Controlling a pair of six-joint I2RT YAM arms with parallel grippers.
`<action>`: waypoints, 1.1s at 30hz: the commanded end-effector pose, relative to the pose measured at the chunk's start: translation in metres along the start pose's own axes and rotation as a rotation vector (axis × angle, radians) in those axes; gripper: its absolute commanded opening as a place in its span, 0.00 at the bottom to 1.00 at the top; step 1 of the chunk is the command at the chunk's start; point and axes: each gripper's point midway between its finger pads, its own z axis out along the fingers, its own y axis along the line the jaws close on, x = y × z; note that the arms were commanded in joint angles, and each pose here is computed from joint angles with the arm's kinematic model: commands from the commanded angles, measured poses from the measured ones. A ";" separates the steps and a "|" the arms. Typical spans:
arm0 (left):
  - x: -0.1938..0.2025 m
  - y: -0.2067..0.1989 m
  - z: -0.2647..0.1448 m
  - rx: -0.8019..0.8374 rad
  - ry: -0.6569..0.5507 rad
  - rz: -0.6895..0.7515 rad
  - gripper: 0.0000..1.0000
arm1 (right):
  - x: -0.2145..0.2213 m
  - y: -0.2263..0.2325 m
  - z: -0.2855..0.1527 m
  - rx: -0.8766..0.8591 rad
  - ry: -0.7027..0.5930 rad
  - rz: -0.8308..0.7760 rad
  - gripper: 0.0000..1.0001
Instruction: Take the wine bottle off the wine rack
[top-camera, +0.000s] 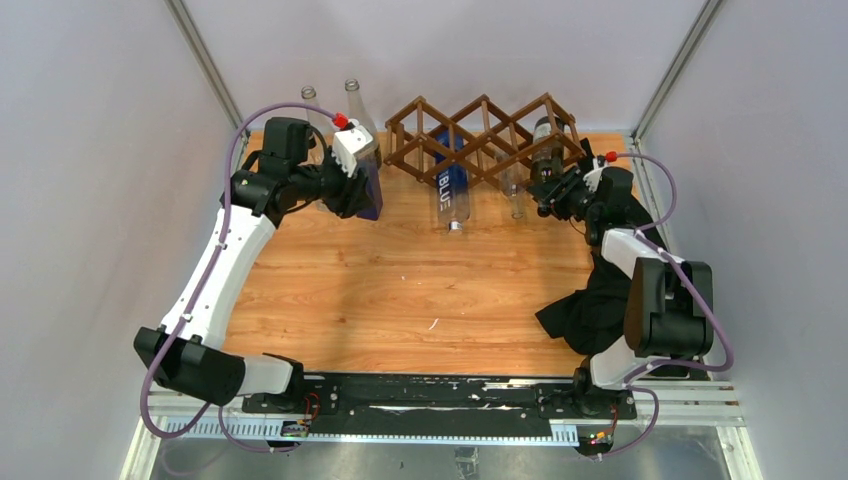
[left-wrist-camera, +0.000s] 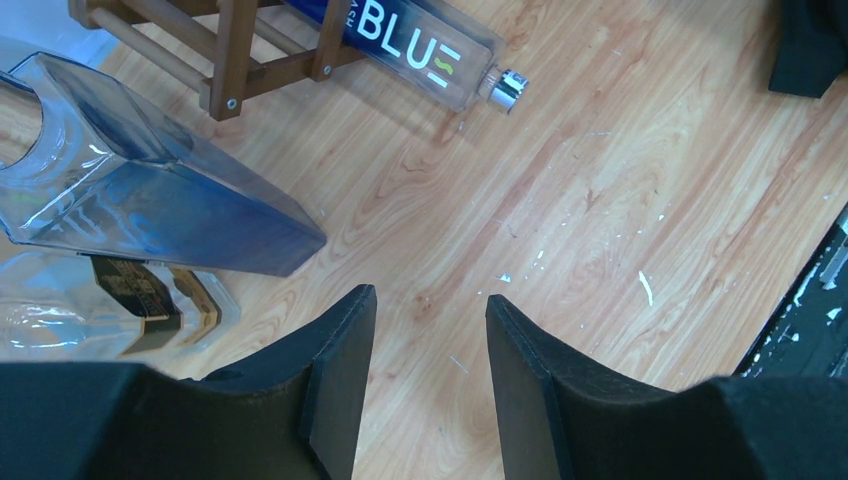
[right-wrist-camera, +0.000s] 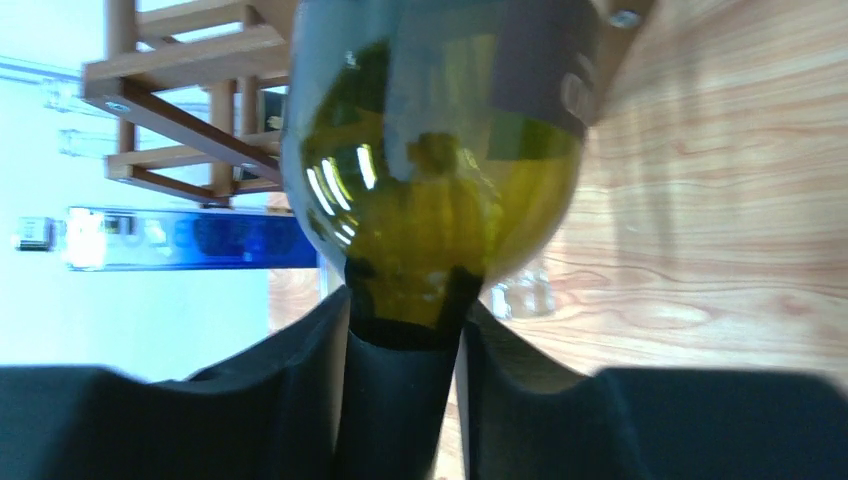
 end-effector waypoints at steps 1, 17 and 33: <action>-0.014 -0.001 -0.010 -0.014 -0.037 0.039 0.50 | -0.007 0.017 -0.003 -0.039 -0.040 -0.045 0.31; -0.002 -0.005 0.000 0.025 -0.014 0.027 0.50 | 0.035 0.043 -0.076 -0.071 -0.086 -0.100 0.00; -0.007 -0.027 0.005 0.080 0.008 0.199 0.89 | 0.119 0.087 -0.159 -0.138 0.076 -0.085 0.00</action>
